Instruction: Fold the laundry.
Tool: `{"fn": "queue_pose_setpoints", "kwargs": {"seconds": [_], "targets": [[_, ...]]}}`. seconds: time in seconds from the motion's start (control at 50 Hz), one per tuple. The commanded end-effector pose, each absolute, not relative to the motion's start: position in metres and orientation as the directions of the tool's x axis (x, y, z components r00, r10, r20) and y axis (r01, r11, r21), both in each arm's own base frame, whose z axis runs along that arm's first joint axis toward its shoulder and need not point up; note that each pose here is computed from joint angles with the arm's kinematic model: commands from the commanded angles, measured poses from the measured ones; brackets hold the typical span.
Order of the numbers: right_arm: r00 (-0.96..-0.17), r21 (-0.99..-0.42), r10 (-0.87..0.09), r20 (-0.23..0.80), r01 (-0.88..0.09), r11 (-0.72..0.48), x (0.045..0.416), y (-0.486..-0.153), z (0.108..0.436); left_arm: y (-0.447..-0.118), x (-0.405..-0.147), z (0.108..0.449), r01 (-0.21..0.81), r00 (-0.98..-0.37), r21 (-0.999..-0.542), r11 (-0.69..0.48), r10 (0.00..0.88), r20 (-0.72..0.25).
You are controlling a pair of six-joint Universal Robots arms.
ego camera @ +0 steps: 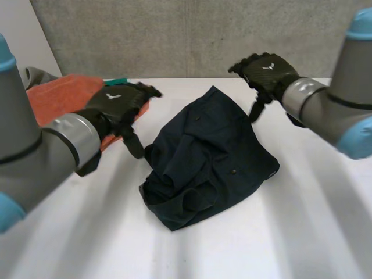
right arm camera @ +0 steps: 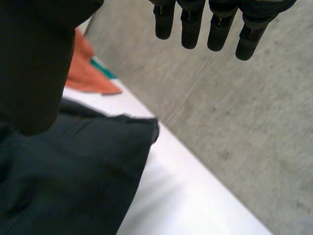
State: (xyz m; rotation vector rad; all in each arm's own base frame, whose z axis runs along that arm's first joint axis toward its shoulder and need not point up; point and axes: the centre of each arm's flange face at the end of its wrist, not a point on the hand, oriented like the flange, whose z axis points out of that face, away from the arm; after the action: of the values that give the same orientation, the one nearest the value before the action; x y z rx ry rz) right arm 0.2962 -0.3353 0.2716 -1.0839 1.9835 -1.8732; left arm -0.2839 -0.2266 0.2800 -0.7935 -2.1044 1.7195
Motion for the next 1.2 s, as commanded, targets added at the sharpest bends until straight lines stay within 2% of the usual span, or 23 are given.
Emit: {"fn": "queue_pose_setpoints", "kwargs": {"seconds": [0.02,0.04,0.06,0.14,0.2,0.26,0.34,0.4,0.46,0.52,0.62,0.66,0.7,0.72,0.76,0.78,0.82,0.86,0.92,1.0,1.1,1.14,1.2], "targets": [[-0.559,-0.826,-0.726,0.402,-0.563,-0.024,0.265,-0.307,0.246,-0.154,-0.323,0.260,0.433,-0.581,-0.899,-0.065,0.742,-0.334],[-0.537,-0.811,-0.739,0.407,-0.585,-0.023,0.263,-0.304,0.241,-0.147,-0.326,0.254,0.461,-0.555,-0.884,-0.079,0.752,-0.356],[-0.496,-0.780,-0.762,0.416,-0.626,-0.019,0.258,-0.299,0.230,-0.135,-0.330,0.242,0.520,-0.514,-0.848,-0.097,0.758,-0.401],[-0.420,-0.720,-0.796,0.435,-0.693,-0.028,0.247,-0.294,0.205,-0.122,-0.328,0.216,0.649,-0.474,-0.755,-0.095,0.725,-0.499],[-0.396,-0.718,-0.817,0.419,-0.696,-0.031,0.247,-0.296,0.182,-0.116,-0.328,0.202,0.707,-0.452,-0.700,-0.102,0.696,-0.558],[-0.396,-0.728,-0.819,0.415,-0.685,-0.038,0.248,-0.301,0.168,-0.115,-0.332,0.190,0.727,-0.429,-0.676,-0.119,0.689,-0.584],[-0.428,-0.749,-0.805,0.411,-0.662,-0.030,0.250,-0.312,0.146,-0.124,-0.334,0.173,0.767,-0.398,-0.629,-0.127,0.675,-0.621],[-0.467,-0.779,-0.795,0.388,-0.627,-0.011,0.254,-0.320,0.129,-0.144,-0.331,0.163,0.797,-0.396,-0.593,-0.109,0.647,-0.652],[-0.483,-0.793,-0.788,0.382,-0.609,-0.011,0.257,-0.325,0.118,-0.156,-0.333,0.161,0.794,-0.409,-0.597,-0.115,0.625,-0.665],[-0.508,-0.804,-0.764,0.398,-0.594,-0.024,0.258,-0.331,0.117,-0.165,-0.338,0.157,0.785,-0.414,-0.604,-0.137,0.609,-0.676],[-0.582,-0.834,-0.714,0.388,-0.551,-0.005,0.257,-0.333,0.134,-0.183,-0.343,0.152,0.806,-0.388,-0.565,-0.177,0.563,-0.730],[-0.630,-0.867,-0.672,0.389,-0.498,-0.034,0.255,-0.331,0.176,-0.195,-0.340,0.175,0.780,-0.443,-0.599,-0.181,0.516,-0.733],[-0.652,-0.882,-0.653,0.386,-0.468,-0.054,0.253,-0.328,0.201,-0.197,-0.337,0.199,0.742,-0.494,-0.640,-0.197,0.485,-0.721],[-0.674,-0.898,-0.635,0.377,-0.434,-0.072,0.250,-0.323,0.226,-0.196,-0.334,0.230,0.685,-0.559,-0.694,-0.221,0.451,-0.696],[-0.696,-0.912,-0.615,0.370,-0.400,-0.097,0.246,-0.319,0.252,-0.191,-0.328,0.263,0.616,-0.625,-0.746,-0.252,0.420,-0.658],[-0.721,-0.926,-0.596,0.355,-0.360,-0.115,0.241,-0.314,0.278,-0.184,-0.321,0.297,0.536,-0.690,-0.795,-0.285,0.396,-0.606],[-0.745,-0.939,-0.577,0.334,-0.318,-0.134,0.235,-0.311,0.303,-0.176,-0.312,0.331,0.451,-0.744,-0.831,-0.327,0.377,-0.552],[-0.775,-0.951,-0.551,0.310,-0.254,-0.176,0.226,-0.306,0.341,-0.160,-0.298,0.377,0.335,-0.796,-0.854,-0.397,0.365,-0.482],[-0.796,-0.956,-0.537,0.279,-0.180,-0.231,0.219,-0.299,0.381,-0.135,-0.277,0.426,0.225,-0.830,-0.859,-0.460,0.372,-0.416],[-0.823,-0.955,-0.517,0.237,-0.100,-0.279,0.212,-0.298,0.418,-0.128,-0.255,0.470,0.147,-0.877,-0.856,-0.495,0.335,-0.344],[-0.810,-0.966,-0.562,0.170,-0.025,-0.256,0.222,-0.300,0.429,-0.146,-0.255,0.476,0.145,-0.882,-0.865,-0.481,0.333,-0.333],[-0.793,-0.980,-0.592,0.142,-0.031,-0.195,0.231,-0.296,0.417,-0.161,-0.266,0.461,0.175,-0.863,-0.879,-0.444,0.361,-0.354],[-0.750,-0.996,-0.658,0.061,-0.093,0.013,0.249,-0.284,0.370,-0.196,-0.286,0.411,0.267,-0.821,-0.911,-0.316,0.420,-0.386]]}}
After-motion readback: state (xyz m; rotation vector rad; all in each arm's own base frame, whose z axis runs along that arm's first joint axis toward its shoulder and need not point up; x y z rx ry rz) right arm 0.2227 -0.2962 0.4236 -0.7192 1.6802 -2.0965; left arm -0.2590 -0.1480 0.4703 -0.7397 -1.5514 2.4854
